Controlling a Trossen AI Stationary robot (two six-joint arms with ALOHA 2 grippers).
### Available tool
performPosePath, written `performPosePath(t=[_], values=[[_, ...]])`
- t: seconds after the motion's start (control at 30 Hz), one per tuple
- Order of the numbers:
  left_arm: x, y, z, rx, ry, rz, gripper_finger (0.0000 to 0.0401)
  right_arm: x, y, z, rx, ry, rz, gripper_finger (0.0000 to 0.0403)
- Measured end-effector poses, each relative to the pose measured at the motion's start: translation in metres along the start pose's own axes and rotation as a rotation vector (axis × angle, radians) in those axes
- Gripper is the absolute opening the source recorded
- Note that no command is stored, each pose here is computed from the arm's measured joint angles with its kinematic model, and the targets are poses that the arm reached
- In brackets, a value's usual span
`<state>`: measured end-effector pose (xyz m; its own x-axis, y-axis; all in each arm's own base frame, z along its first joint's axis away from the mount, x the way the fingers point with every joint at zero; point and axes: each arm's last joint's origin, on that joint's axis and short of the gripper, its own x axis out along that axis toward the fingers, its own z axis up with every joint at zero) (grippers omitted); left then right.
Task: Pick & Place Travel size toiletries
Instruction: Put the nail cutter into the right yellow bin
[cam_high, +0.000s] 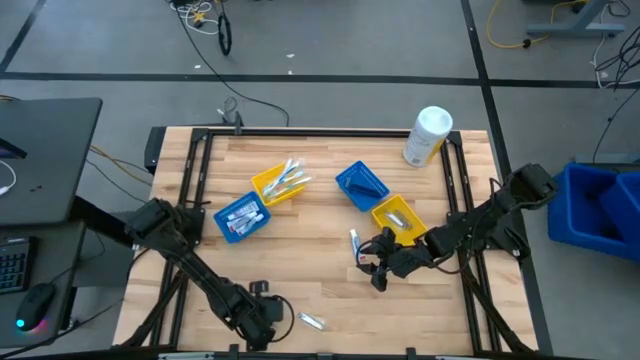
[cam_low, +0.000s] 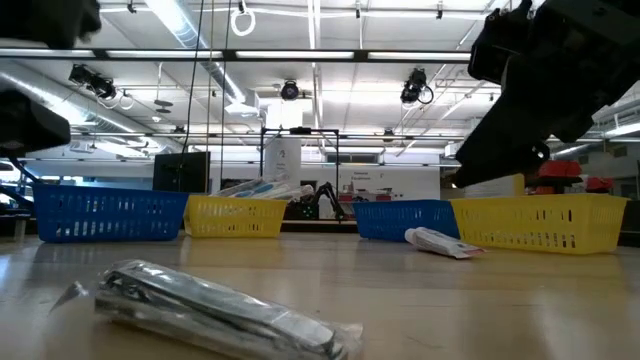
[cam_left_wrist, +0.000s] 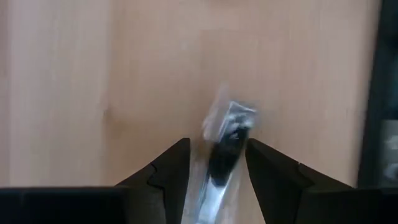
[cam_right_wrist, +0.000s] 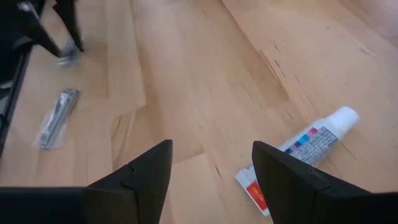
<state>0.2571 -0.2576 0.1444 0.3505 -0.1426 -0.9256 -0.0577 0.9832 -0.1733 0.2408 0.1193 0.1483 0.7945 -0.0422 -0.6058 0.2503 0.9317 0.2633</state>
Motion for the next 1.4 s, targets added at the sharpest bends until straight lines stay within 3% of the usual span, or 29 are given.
performPosePath(t=[0.3, 0.63, 0.87, 1.17, 1.4], values=[[0.005, 0.003, -0.001, 0.057, -0.009, 0.054, 0.0151, 0.000, 0.001, 0.001, -0.002, -0.009, 0.008, 0.0245], [0.005, 0.006, 0.006, 0.040, -0.055, 0.101, 0.0067, 0.000, 0.002, 0.003, -0.074, -0.030, 0.022, 0.0241], [-0.013, 0.010, 0.058, -0.070, -0.273, 0.170, 0.0078, -0.002, 0.011, 0.014, -0.243, -0.152, 0.092, 0.0220], [-0.051, 0.035, 0.138, -0.049, -0.458, 0.211, 0.0066, -0.003, 0.015, 0.017, -0.334, -0.175, 0.148, 0.0217], [-0.071, 0.050, 0.173, 0.009, -0.580, 0.232, 0.0076, -0.004, 0.019, 0.022, -0.350, -0.219, 0.197, 0.0211]])
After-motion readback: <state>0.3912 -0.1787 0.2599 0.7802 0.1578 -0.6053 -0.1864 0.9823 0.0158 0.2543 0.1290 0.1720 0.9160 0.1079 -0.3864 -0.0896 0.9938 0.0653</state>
